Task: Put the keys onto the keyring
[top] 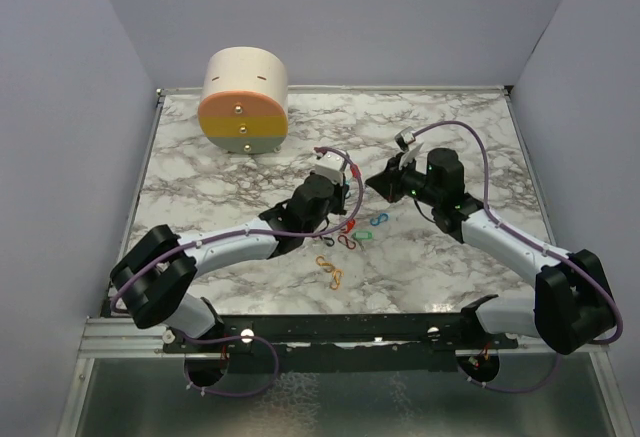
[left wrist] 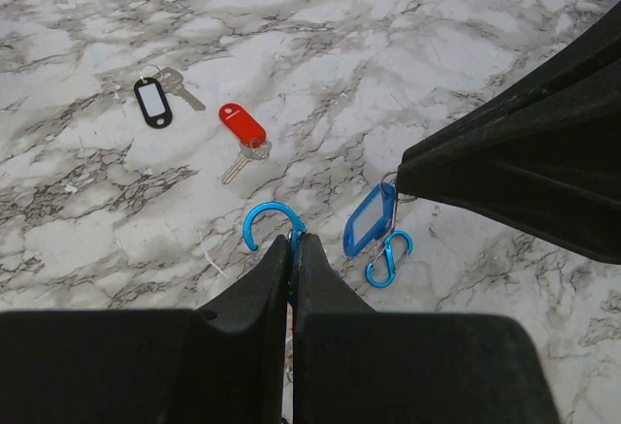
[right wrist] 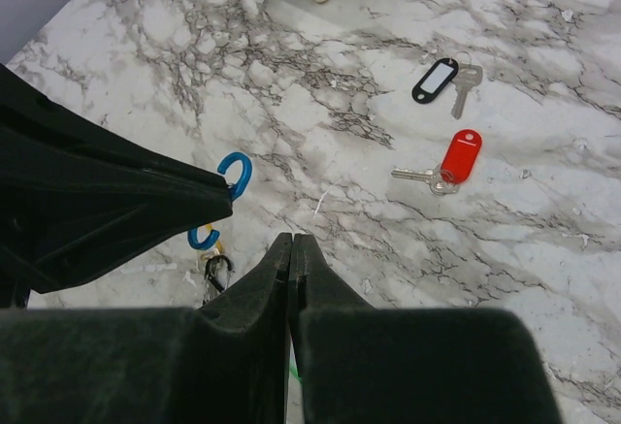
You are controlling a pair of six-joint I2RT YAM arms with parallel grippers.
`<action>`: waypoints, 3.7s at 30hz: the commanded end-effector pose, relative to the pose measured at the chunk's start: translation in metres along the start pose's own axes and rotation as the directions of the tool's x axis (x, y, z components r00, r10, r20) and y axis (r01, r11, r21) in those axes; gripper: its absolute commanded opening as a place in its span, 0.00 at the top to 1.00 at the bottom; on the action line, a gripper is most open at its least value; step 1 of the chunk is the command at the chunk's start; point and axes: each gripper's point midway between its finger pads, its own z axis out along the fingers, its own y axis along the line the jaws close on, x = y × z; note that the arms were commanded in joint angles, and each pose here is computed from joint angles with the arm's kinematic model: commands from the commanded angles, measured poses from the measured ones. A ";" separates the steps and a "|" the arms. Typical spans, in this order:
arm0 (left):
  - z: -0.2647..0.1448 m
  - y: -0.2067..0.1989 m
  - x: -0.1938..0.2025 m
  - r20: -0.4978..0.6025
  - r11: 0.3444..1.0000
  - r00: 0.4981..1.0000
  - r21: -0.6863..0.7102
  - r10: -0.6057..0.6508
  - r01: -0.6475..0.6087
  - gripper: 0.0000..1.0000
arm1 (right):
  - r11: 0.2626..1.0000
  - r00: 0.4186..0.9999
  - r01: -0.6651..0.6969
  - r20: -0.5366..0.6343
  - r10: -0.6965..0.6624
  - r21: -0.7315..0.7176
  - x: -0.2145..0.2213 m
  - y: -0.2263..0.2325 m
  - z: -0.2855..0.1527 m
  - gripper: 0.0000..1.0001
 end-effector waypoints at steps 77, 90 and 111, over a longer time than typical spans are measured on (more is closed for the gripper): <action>0.014 -0.033 -0.037 0.057 0.994 0.998 0.108 -0.037 0.030 1.00 | 0.989 0.988 0.146 0.056 -0.145 -0.011 -0.007 0.024 -0.002 0.99; 0.016 -0.034 -0.035 0.051 0.993 0.998 0.112 -0.037 0.031 1.00 | 0.987 0.986 0.157 0.064 -0.155 -0.038 -0.009 0.031 -0.002 0.99; 0.020 -0.035 -0.035 0.050 0.994 0.998 0.110 -0.032 0.026 1.00 | 0.983 0.984 0.170 0.058 -0.167 -0.063 -0.005 0.040 -0.004 0.99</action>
